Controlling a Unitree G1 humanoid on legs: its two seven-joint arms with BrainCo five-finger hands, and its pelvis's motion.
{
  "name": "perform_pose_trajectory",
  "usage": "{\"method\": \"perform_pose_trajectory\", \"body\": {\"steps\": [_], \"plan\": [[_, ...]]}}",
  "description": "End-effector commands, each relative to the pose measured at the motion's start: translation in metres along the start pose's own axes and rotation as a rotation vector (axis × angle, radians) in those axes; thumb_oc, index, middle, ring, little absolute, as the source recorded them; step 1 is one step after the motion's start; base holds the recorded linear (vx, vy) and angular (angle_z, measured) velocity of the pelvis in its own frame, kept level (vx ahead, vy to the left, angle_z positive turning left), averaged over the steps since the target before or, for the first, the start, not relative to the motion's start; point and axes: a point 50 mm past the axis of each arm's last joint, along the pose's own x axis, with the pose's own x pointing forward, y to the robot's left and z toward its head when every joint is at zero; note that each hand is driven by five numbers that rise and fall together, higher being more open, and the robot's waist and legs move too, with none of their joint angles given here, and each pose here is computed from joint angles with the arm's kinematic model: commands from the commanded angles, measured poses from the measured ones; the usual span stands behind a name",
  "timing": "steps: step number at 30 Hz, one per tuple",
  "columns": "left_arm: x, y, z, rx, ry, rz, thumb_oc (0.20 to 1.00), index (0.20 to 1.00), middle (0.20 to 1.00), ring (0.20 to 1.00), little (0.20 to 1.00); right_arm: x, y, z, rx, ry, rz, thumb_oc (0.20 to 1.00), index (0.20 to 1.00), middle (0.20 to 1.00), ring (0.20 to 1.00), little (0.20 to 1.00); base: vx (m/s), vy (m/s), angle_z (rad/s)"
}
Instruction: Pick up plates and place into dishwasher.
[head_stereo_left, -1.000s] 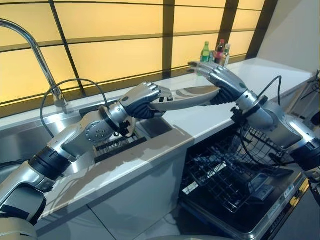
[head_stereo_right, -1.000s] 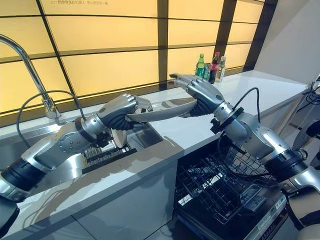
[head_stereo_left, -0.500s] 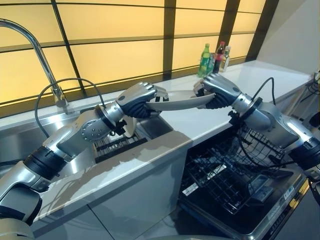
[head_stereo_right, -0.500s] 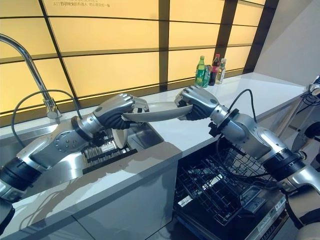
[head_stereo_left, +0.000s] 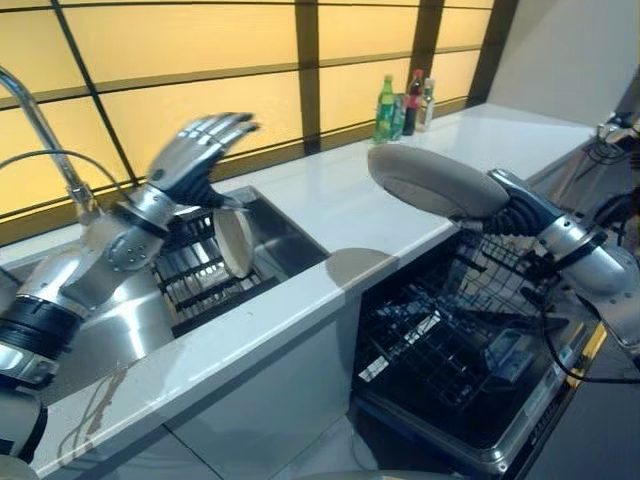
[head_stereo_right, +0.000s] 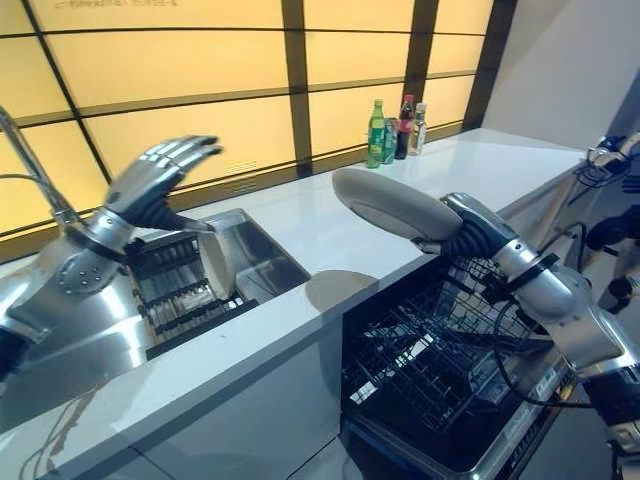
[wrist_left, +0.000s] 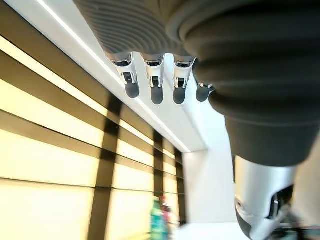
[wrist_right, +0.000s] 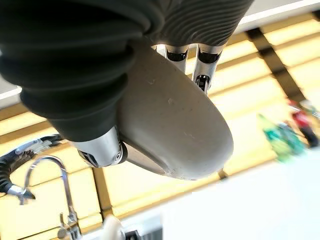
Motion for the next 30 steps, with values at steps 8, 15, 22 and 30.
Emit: {"method": "perform_pose_trajectory", "body": {"steps": [8,15,22,30], "plan": [[-0.030,0.034,-0.059,0.277,0.221,0.029,1.000,1.000,1.000,1.000,1.000,-0.020,-0.010,-0.006,0.197,0.071,0.121,0.200,0.200,0.200,0.200,0.200,0.02,0.013,-0.12],[-0.032,0.035,-0.071,0.360,0.260,-0.065,1.000,1.000,1.000,1.000,1.000,-0.035,0.012,-0.030,0.266,0.214,0.274,0.200,0.200,0.200,0.200,0.200,0.03,0.008,-0.07],[-0.012,0.028,-0.065,0.447,0.221,-0.189,1.000,1.000,1.000,1.000,1.000,-0.020,0.028,-0.049,0.269,0.316,0.321,0.200,0.200,0.200,0.200,0.200,-0.01,0.020,-0.04],[0.030,0.039,-0.057,0.555,0.198,-0.209,1.000,1.000,1.000,1.000,1.000,0.024,0.030,-0.061,0.235,0.383,0.283,0.200,0.200,0.200,0.200,0.200,-0.14,0.021,-0.04]]}}
